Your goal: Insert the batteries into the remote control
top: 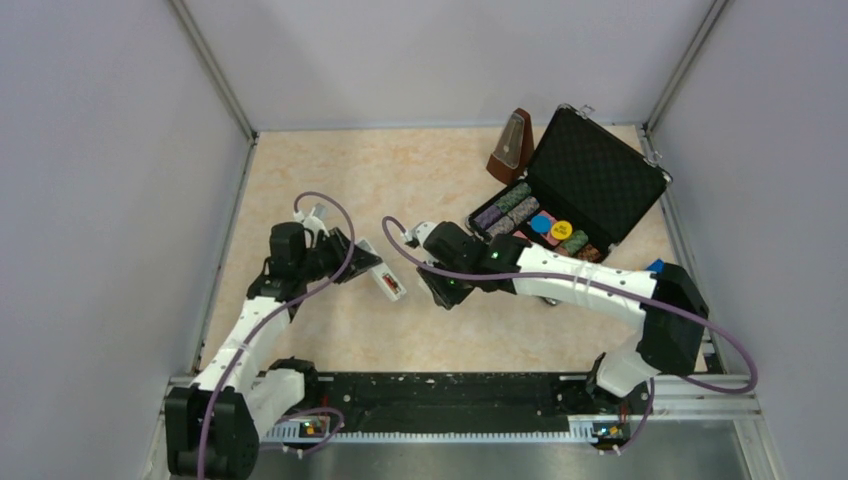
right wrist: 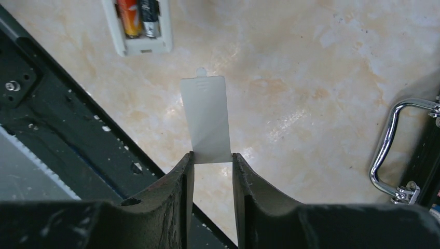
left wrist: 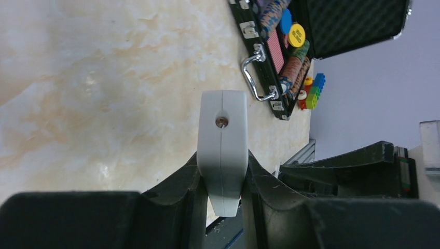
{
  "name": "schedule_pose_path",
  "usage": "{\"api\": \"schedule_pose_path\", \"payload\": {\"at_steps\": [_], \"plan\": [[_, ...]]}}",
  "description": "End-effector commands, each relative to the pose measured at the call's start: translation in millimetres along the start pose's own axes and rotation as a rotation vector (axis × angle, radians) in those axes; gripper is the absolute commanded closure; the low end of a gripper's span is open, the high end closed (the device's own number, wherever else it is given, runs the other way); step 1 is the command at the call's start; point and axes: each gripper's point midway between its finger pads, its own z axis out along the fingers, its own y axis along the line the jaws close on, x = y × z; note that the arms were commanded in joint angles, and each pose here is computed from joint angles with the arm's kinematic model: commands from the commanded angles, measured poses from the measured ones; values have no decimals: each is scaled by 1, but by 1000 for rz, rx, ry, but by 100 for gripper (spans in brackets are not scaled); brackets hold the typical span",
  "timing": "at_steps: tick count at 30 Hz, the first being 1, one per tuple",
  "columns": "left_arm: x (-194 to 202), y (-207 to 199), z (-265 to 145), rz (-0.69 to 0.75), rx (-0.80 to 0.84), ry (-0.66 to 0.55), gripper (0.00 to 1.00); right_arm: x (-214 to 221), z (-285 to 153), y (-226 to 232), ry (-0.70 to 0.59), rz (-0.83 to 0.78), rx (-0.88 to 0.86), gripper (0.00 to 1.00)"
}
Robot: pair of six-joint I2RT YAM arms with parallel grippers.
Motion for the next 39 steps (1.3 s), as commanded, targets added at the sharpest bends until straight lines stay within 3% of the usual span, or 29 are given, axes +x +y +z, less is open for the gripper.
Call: {"api": "schedule_pose_path", "payload": {"at_steps": [1,13,39], "plan": [[-5,-36,9,140,164,-65,100,-14,-27,21,-63,64,-98,71],[12,-63,18,273,316,-123,100,-20,-34,35,-53,165,-152,70],[18,-64,16,271,266,-61,100,-45,-12,30,-61,192,-81,69]]}}
